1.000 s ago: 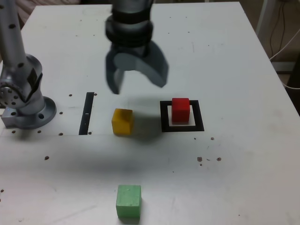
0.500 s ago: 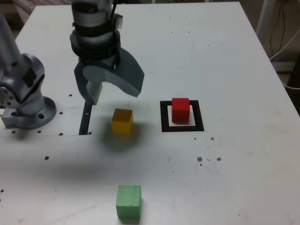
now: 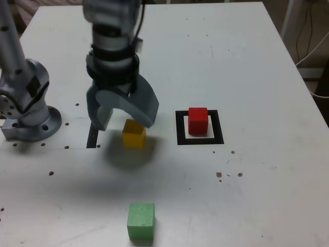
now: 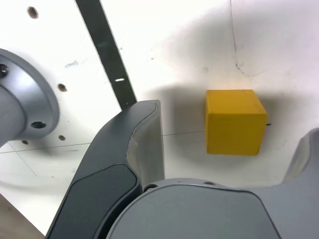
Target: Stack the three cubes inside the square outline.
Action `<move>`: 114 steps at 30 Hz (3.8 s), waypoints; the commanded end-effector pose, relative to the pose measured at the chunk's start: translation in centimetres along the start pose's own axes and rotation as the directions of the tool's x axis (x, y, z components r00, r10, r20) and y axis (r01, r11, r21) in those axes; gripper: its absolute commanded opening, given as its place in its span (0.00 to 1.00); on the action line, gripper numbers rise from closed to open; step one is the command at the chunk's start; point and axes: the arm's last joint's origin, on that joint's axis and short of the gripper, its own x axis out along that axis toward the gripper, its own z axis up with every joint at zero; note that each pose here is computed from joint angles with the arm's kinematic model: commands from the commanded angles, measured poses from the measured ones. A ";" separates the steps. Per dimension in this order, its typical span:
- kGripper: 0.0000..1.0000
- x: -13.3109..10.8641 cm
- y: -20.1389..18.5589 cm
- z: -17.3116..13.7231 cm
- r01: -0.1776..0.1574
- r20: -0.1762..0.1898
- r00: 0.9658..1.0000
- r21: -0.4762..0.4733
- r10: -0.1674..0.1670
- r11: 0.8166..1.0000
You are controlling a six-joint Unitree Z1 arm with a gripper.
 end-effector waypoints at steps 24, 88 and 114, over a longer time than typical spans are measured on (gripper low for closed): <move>0.68 1.9 -0.3 3.2 0.006 -0.072 0.997 0.001 -0.006 1.000; 0.24 -7.0 4.9 13.9 0.019 0.026 0.999 -0.015 -0.019 1.000; 0.24 -4.6 6.1 14.3 0.070 0.018 0.997 -0.053 -0.069 0.996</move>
